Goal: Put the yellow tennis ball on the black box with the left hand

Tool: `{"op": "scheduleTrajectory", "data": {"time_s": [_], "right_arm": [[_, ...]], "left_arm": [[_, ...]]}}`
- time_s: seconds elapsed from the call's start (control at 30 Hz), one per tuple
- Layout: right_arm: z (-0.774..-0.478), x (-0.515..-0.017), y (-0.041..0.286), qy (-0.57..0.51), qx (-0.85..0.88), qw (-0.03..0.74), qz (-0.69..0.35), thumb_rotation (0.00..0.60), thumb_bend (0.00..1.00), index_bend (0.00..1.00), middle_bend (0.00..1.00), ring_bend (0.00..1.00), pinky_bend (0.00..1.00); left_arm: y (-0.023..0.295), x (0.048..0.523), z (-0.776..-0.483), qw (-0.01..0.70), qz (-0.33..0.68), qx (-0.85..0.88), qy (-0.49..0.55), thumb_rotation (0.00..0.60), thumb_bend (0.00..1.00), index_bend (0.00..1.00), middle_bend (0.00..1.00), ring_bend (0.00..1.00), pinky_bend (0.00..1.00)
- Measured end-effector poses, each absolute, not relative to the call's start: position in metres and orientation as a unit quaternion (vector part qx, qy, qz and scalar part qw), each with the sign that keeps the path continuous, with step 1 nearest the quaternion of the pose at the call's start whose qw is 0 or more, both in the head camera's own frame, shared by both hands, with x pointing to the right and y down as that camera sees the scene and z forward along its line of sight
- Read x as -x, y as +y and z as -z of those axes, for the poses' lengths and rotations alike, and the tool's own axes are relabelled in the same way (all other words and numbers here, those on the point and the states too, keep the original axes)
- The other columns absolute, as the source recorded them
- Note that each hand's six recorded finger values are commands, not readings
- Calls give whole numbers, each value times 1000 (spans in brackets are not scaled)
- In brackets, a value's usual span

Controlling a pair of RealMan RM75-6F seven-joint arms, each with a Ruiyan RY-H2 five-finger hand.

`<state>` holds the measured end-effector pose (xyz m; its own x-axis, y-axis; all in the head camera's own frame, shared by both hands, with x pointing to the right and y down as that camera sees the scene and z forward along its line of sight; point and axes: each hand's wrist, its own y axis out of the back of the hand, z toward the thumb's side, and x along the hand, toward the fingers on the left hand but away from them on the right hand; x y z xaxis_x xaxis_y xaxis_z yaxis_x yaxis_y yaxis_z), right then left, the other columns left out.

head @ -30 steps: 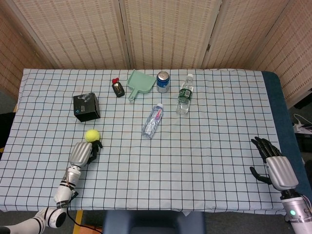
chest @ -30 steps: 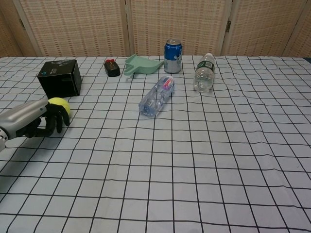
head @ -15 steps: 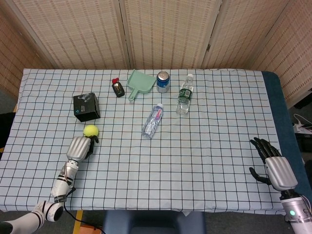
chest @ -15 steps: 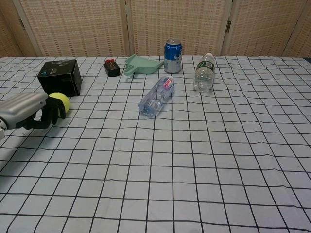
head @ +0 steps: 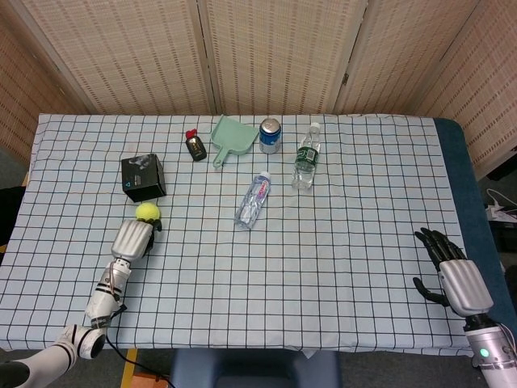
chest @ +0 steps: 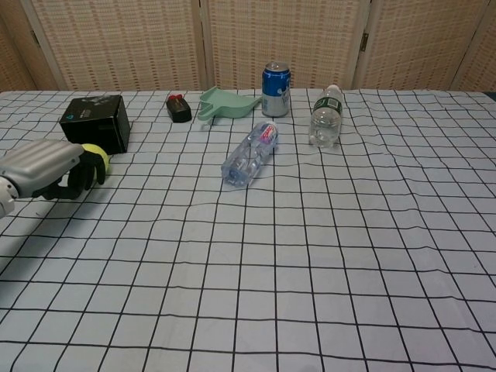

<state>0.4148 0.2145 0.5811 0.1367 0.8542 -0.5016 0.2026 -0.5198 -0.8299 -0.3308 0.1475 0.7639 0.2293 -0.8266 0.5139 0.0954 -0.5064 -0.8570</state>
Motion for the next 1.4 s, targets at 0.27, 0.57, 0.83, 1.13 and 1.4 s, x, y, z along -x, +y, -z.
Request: {"op": "scheduleTrajectory", "data": {"time_s": [0.27, 0.57, 0.83, 1.13, 1.4], "right_arm": [[-582, -415, 215, -382, 690, 304, -534, 600, 266, 67, 25, 0, 153], [-583, -415, 215, -382, 689, 303, -536, 600, 265, 67, 25, 0, 153], [-583, -416, 215, -382, 688, 302, -538, 600, 266, 67, 25, 0, 153], [-584, -417, 214, -383, 687, 301, -538, 600, 266, 67, 25, 0, 153], [-584, -417, 213, -384, 687, 301, -539, 600, 265, 67, 25, 0, 153]], "left_arm": [[139, 335, -765, 456, 578, 631, 242, 600, 843, 451, 503, 525, 818], [137, 335, -774, 434, 591, 637, 236, 600, 819, 399, 464, 480, 765], [134, 328, -782, 380, 594, 666, 244, 600, 762, 243, 343, 364, 647], [124, 324, -783, 362, 594, 672, 253, 600, 732, 195, 275, 289, 519], [115, 322, -787, 344, 598, 679, 253, 600, 698, 152, 199, 170, 355]]}}
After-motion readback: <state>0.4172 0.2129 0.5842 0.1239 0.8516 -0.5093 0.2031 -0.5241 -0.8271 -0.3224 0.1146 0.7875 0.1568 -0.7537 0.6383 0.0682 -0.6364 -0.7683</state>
